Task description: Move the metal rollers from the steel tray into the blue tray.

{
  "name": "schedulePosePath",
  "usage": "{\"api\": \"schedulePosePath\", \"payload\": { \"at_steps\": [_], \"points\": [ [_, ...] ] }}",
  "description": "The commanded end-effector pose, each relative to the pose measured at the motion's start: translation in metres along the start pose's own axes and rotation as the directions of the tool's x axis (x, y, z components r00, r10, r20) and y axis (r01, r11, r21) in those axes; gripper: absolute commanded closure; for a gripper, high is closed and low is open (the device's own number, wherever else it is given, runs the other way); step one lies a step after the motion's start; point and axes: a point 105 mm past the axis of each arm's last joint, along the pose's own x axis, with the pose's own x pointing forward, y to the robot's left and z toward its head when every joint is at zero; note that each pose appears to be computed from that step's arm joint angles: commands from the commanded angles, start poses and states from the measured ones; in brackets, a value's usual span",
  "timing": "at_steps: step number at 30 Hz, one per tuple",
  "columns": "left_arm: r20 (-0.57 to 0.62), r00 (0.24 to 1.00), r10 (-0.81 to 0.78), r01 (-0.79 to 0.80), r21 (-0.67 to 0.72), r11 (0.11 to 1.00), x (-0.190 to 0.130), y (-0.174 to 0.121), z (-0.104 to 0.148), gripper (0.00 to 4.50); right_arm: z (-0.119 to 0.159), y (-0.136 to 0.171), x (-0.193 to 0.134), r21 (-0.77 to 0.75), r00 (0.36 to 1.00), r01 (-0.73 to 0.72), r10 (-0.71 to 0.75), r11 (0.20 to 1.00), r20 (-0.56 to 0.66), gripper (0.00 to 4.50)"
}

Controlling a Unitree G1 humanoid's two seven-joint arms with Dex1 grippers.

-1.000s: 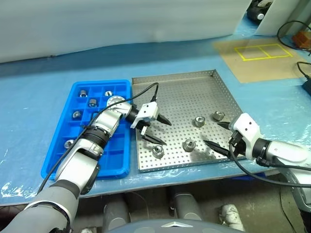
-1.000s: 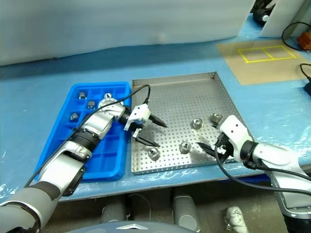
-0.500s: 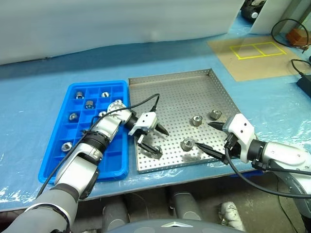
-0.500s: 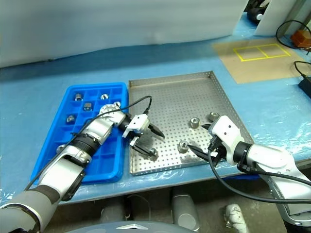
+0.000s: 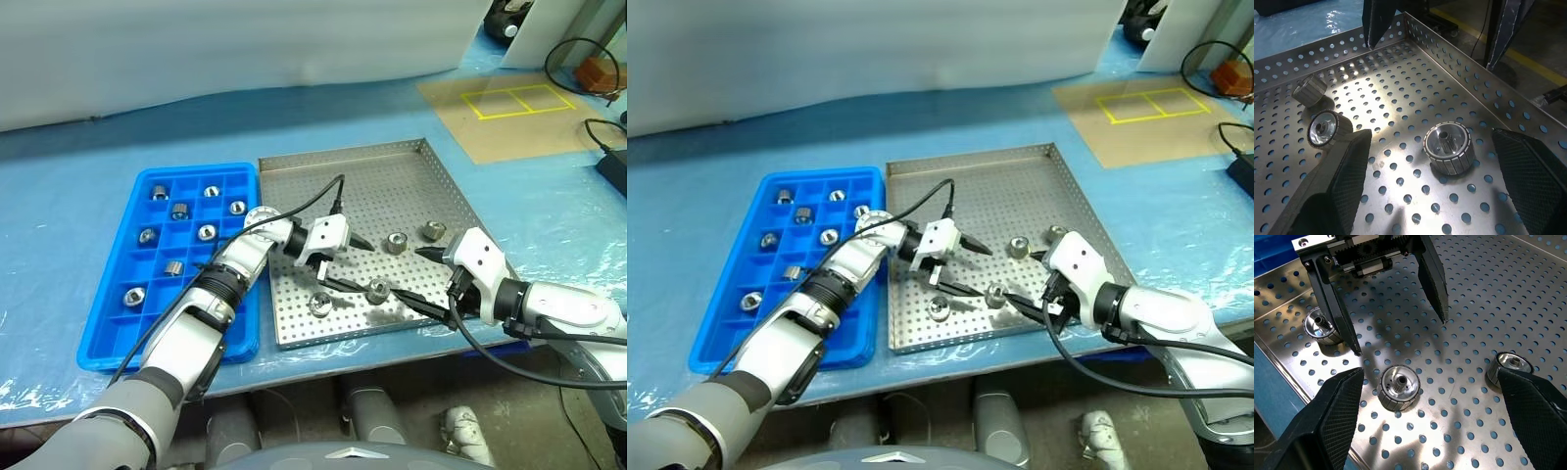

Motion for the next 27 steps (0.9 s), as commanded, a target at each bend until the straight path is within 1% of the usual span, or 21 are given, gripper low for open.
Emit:
{"api": "schedulePosePath", "payload": {
  "at_steps": [1,5,8,11,15,19,23,26,27],
  "points": [
    [-0.023,0.999,-0.035,0.036,0.017,0.999,0.011,-0.004,-0.004,0.4,0.009,-0.003,-0.009,-0.033,0.999,0.035,-0.035,0.999,0.019,0.0],
    [-0.037,0.997,-0.062,0.062,0.016,0.998,0.018,-0.008,-0.01,0.4,0.006,-0.003,-0.014,-0.026,0.999,0.051,-0.051,0.998,0.007,0.0],
    [-0.037,0.998,-0.044,0.045,0.012,0.999,0.026,-0.006,-0.01,0.4,0.005,-0.004,-0.016,-0.023,0.998,0.059,-0.059,0.998,0.002,0.0],
    [-0.04,0.999,-0.007,0.007,-0.023,1.0,0.037,-0.004,-0.015,0.4,0.006,-0.005,-0.018,-0.022,0.998,0.068,-0.068,0.997,0.0,0.0],
    [-0.068,0.998,-0.007,0.005,-0.028,1.0,0.047,-0.009,-0.024,0.4,0.005,-0.005,-0.018,-0.023,0.997,0.072,-0.072,0.997,-0.007,0.0],
    [-0.098,0.995,-0.035,0.033,-0.024,0.999,0.05,-0.017,-0.032,0.4,0.005,-0.005,-0.017,-0.023,0.997,0.075,-0.075,0.997,-0.008,0.0],
    [-0.098,0.995,-0.023,0.02,-0.033,0.999,0.051,-0.017,-0.033,0.4,0.004,-0.005,-0.017,-0.026,0.997,0.081,-0.081,0.996,-0.01,0.0],
    [-0.074,0.997,-0.018,0.015,-0.039,0.999,0.052,-0.015,-0.029,0.97,0.005,-0.006,-0.016,-0.029,0.996,0.084,-0.084,0.996,-0.007,0.0],
    [-0.072,0.997,-0.021,0.018,-0.037,0.999,0.051,-0.015,-0.029,1.32,0.005,-0.006,-0.015,-0.029,0.996,0.084,-0.085,0.996,-0.007,0.0]
  ]
}}
